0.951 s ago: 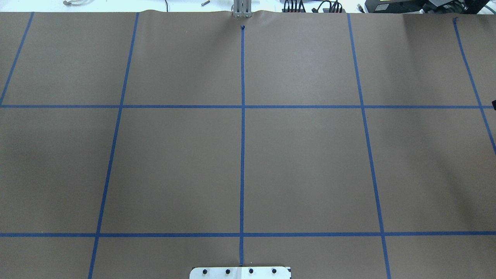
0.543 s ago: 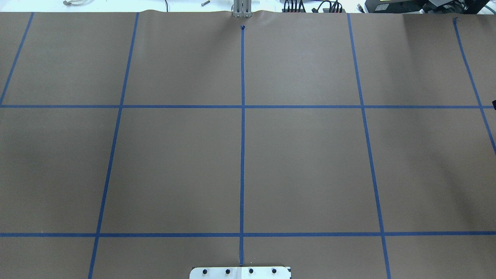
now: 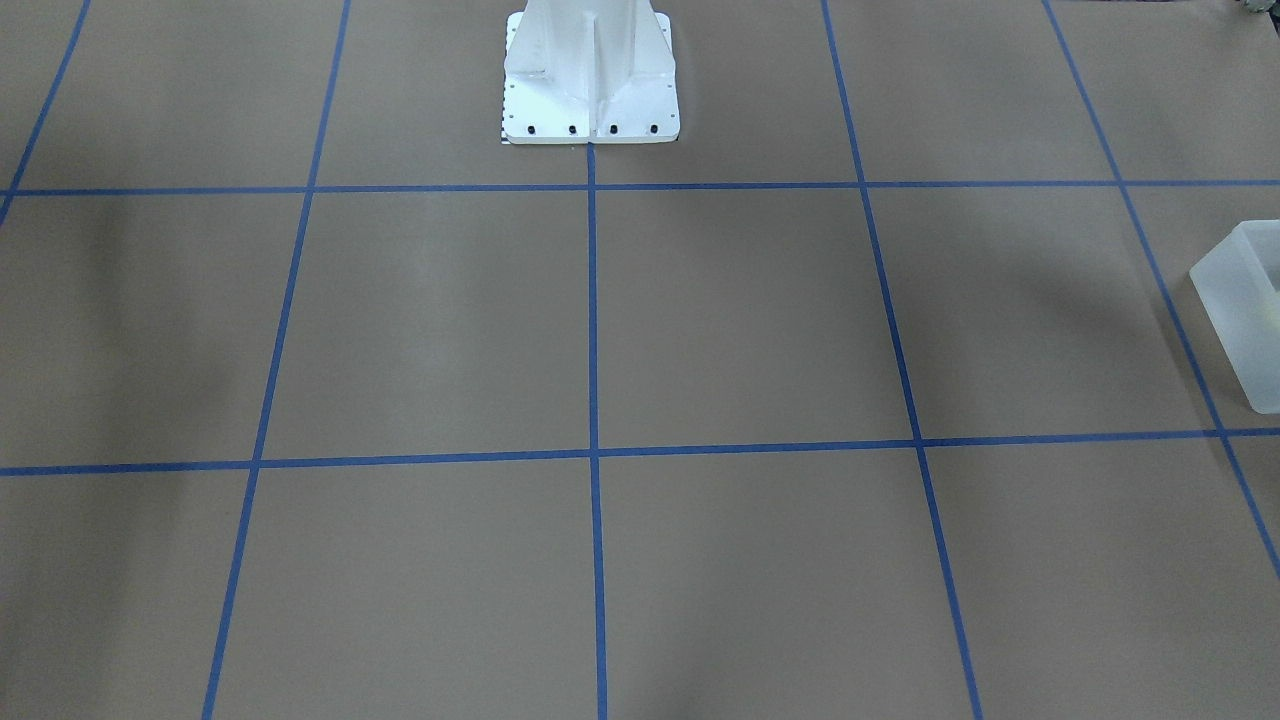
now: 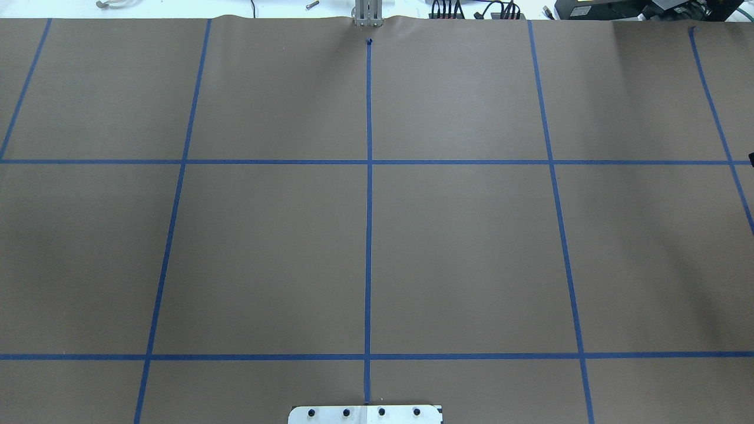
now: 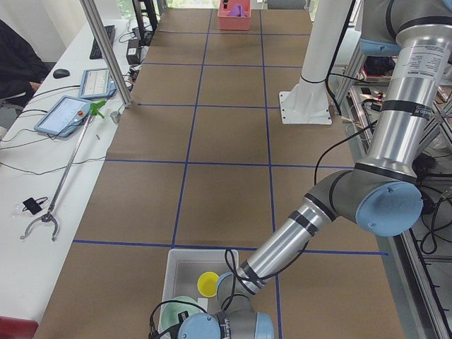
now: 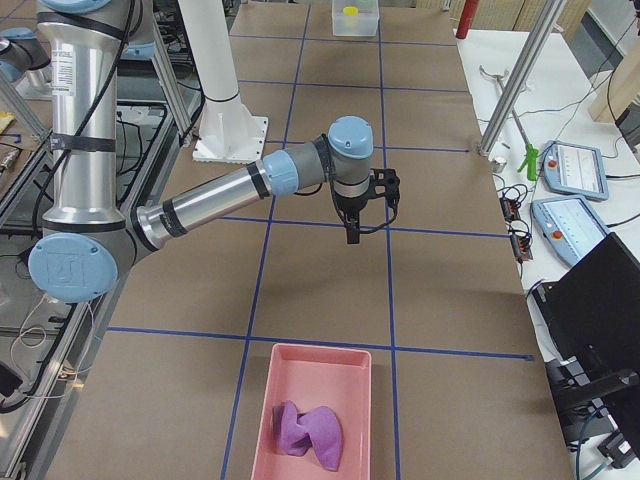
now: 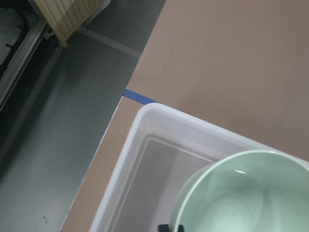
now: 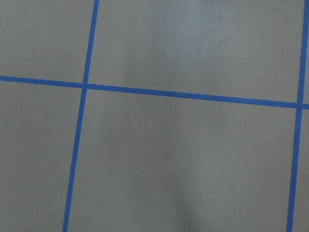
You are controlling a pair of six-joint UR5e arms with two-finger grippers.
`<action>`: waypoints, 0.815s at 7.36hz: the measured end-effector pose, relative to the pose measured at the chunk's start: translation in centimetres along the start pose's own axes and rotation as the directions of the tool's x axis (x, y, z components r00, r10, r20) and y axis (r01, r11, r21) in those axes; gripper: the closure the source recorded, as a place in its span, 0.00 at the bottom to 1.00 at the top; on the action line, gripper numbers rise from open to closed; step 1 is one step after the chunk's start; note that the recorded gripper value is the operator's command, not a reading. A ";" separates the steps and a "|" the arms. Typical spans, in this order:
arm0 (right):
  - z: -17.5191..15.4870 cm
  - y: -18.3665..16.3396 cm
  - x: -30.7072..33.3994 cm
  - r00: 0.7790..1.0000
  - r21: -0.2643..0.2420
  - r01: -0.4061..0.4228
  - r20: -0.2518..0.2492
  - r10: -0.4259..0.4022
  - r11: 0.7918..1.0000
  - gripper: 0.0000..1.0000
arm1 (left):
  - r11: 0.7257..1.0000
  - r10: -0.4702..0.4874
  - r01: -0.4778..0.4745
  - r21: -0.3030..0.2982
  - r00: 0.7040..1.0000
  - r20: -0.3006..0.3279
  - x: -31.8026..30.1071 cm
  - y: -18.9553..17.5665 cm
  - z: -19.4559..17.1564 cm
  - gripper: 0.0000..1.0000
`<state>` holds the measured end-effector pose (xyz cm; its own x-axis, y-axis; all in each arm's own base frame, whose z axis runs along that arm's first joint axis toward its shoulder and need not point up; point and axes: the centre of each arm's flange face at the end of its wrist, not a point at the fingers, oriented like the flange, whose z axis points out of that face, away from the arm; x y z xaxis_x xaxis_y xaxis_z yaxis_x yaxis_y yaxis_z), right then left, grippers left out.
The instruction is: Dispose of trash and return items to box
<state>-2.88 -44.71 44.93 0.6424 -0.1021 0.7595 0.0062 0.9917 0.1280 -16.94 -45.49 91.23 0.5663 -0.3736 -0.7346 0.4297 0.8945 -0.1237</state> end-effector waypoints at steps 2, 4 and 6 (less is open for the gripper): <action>0.0 0.0 0.0 1.000 0.000 0.000 -0.001 0.000 1.000 0.00 | 1.000 0.025 -0.025 0.018 1.000 -0.009 -0.6 1.5 0.5 0.01; 0.0 -0.1 0.0 1.000 0.000 0.001 0.000 -0.001 1.000 0.00 | 0.997 0.068 -0.066 0.046 0.997 -0.038 0.2 1.8 0.0 0.01; 0.0 -0.1 0.0 1.000 -0.001 0.002 -0.001 -0.002 1.000 0.00 | 0.990 0.130 -0.125 0.066 0.988 -0.087 3.6 0.2 -1.1 0.01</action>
<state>-2.93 -44.78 44.93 0.6433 -0.1036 0.7585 0.0078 0.9916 0.1288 -15.60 -46.38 87.82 0.5540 -0.2308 -0.7999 0.4011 0.9159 0.0135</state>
